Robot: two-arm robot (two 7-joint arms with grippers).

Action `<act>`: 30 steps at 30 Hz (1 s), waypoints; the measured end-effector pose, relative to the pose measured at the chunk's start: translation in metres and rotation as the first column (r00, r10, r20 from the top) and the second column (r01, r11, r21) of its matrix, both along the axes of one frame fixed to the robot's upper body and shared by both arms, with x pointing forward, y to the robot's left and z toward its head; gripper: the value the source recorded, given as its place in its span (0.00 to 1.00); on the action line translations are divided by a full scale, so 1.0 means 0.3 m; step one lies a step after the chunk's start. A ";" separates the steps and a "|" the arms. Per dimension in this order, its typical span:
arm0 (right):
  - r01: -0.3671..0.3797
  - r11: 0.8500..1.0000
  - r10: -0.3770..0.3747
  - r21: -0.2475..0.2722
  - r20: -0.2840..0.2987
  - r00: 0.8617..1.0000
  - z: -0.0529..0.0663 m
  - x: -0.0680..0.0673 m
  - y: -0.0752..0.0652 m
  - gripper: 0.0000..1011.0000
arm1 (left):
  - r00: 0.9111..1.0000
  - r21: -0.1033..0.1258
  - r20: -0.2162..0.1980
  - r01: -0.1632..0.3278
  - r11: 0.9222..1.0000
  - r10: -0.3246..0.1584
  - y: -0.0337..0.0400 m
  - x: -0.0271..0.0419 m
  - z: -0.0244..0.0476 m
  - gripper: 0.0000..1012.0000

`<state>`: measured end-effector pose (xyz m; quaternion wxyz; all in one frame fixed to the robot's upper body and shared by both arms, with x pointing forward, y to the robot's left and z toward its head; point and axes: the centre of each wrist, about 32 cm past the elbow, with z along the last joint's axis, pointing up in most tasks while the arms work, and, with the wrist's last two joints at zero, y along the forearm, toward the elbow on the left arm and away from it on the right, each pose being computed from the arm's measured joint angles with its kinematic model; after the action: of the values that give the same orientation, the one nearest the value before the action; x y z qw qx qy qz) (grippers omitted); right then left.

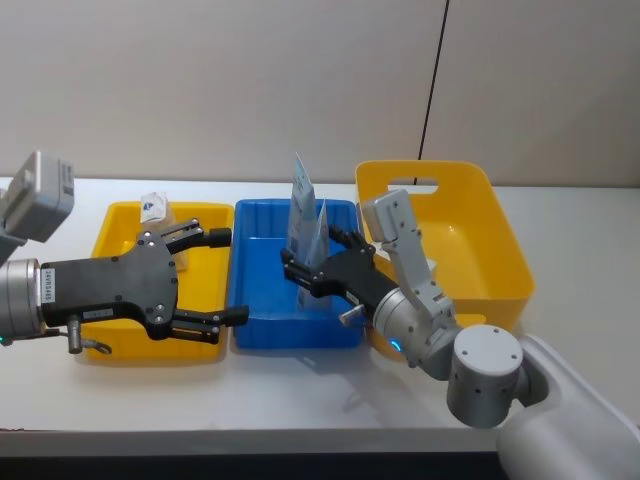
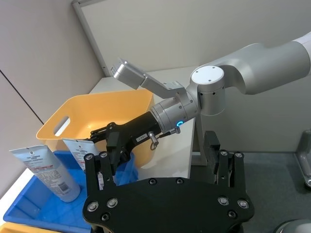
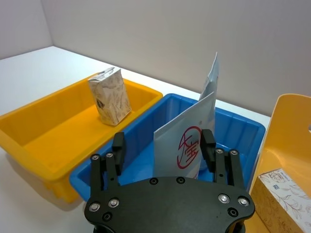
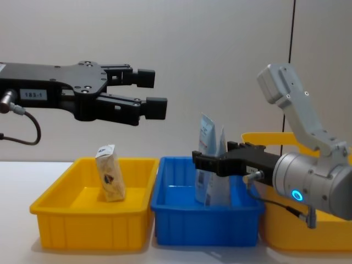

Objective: Bimanual collaborative sorting of washing and personal care products

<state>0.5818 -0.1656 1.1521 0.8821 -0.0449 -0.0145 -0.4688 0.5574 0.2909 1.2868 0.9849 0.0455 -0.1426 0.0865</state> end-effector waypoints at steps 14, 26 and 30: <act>0.016 1.000 -0.016 -0.001 -0.003 1.000 0.003 0.005 0.008 0.53 | 1.000 0.000 0.000 0.000 1.000 0.000 0.000 0.000 0.000 0.99; 0.021 1.000 -0.021 0.005 -0.004 1.000 0.007 0.006 0.014 0.15 | 1.000 0.000 0.000 0.000 1.000 0.000 0.000 0.000 0.000 0.99; 0.025 1.000 -0.025 0.006 -0.005 1.000 0.009 0.005 0.011 0.06 | 1.000 0.000 0.000 0.000 1.000 0.000 0.000 0.000 0.000 0.99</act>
<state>0.5834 -0.1622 1.1546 0.8763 -0.0437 -0.0106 -0.4796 0.5574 0.2909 1.2868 0.9849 0.0455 -0.1426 0.0866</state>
